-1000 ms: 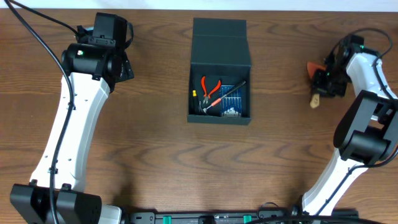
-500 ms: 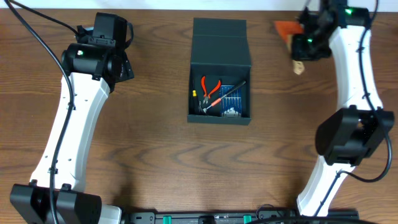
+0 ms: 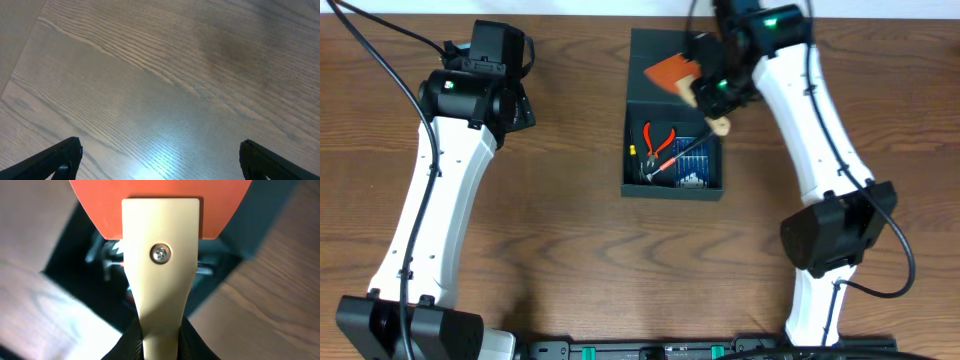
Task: Pack container
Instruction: 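Carry the scraper left over the black box with the right gripper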
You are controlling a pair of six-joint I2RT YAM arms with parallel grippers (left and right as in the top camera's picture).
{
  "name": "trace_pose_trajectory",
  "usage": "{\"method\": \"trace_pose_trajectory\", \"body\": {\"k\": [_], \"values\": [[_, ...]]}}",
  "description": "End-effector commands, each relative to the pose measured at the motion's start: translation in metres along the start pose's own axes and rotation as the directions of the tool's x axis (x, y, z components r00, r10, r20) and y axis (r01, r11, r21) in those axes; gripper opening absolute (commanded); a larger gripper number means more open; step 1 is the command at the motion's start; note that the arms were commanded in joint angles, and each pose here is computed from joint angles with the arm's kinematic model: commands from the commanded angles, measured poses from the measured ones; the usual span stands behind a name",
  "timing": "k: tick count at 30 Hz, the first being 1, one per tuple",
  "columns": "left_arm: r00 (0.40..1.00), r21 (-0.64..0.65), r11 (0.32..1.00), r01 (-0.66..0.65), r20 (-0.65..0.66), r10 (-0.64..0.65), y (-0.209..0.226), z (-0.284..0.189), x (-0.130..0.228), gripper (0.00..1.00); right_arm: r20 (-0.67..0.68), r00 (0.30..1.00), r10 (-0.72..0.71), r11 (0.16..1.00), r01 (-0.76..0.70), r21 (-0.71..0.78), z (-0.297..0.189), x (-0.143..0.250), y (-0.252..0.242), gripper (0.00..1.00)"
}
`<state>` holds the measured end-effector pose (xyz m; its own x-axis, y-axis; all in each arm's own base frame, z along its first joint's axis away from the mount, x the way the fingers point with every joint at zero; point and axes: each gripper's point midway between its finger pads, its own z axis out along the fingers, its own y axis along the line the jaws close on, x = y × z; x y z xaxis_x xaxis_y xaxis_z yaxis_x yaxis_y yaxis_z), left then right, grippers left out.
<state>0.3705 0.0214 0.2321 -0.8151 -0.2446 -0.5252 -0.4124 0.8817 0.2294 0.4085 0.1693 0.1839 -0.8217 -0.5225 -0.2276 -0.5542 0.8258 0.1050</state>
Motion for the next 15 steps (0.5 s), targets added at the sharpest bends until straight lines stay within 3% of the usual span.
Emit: {"method": "trace_pose_trajectory", "body": {"k": [1,15], "values": [[1.000,-0.018,1.000,0.009,0.003,-0.009,0.004,0.001,0.000,0.99,0.025,0.994,-0.105,0.994,0.105,-0.010,-0.015,-0.003,0.027,0.01],[1.000,-0.018,1.000,0.009,0.003,-0.009,0.004,0.001,0.000,0.99,-0.075,0.989,-0.125,0.992,0.125,-0.010,-0.007,0.018,0.033,0.01]]}}
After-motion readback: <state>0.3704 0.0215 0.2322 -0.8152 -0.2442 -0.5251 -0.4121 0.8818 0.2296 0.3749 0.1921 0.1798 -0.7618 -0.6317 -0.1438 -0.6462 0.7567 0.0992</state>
